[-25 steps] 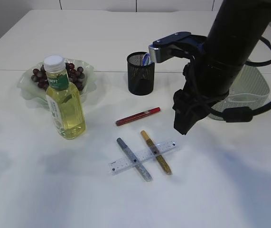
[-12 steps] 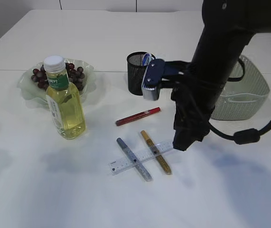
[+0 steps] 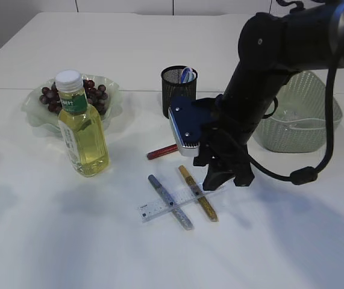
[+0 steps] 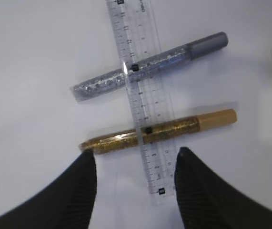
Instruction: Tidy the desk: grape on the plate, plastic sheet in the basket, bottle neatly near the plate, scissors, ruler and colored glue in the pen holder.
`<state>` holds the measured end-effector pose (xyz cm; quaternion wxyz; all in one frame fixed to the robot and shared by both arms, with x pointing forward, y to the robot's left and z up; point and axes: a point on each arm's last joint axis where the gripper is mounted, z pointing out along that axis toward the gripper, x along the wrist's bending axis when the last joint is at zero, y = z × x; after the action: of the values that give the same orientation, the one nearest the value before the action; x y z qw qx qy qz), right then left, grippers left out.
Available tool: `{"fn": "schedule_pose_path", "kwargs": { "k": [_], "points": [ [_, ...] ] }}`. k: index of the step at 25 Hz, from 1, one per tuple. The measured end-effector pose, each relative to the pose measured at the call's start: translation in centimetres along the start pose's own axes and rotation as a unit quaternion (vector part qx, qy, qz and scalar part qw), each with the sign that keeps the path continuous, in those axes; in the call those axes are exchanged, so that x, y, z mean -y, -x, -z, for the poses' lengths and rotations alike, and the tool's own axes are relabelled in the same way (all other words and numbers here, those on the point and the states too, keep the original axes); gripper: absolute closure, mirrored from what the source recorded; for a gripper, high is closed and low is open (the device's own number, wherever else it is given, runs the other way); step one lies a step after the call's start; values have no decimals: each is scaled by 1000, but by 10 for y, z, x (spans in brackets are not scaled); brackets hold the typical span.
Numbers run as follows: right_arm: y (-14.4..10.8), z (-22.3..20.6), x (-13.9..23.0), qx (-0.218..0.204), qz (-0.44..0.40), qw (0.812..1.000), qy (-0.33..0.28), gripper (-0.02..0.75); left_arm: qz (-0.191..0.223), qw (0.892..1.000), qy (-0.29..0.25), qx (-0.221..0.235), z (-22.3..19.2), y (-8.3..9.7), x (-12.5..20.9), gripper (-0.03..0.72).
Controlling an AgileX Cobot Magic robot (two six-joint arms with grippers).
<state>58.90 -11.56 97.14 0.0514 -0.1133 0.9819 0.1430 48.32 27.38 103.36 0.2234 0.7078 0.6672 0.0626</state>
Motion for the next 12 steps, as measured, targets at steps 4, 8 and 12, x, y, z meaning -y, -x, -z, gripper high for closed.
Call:
{"fn": "schedule_pose_path", "kwargs": {
  "k": [4,8,12],
  "points": [
    [-1,-16,-1,-19,17,1000,1,315,0,1000,2,0,0,0,0,256],
    [4,-30,-5,-29,26,999,0,315,0,1000,2,0,0,0,0,256],
    [19,-36,-10,-21,33,999,6,315,0,1000,2,0,0,0,0,256]
  ]
}}
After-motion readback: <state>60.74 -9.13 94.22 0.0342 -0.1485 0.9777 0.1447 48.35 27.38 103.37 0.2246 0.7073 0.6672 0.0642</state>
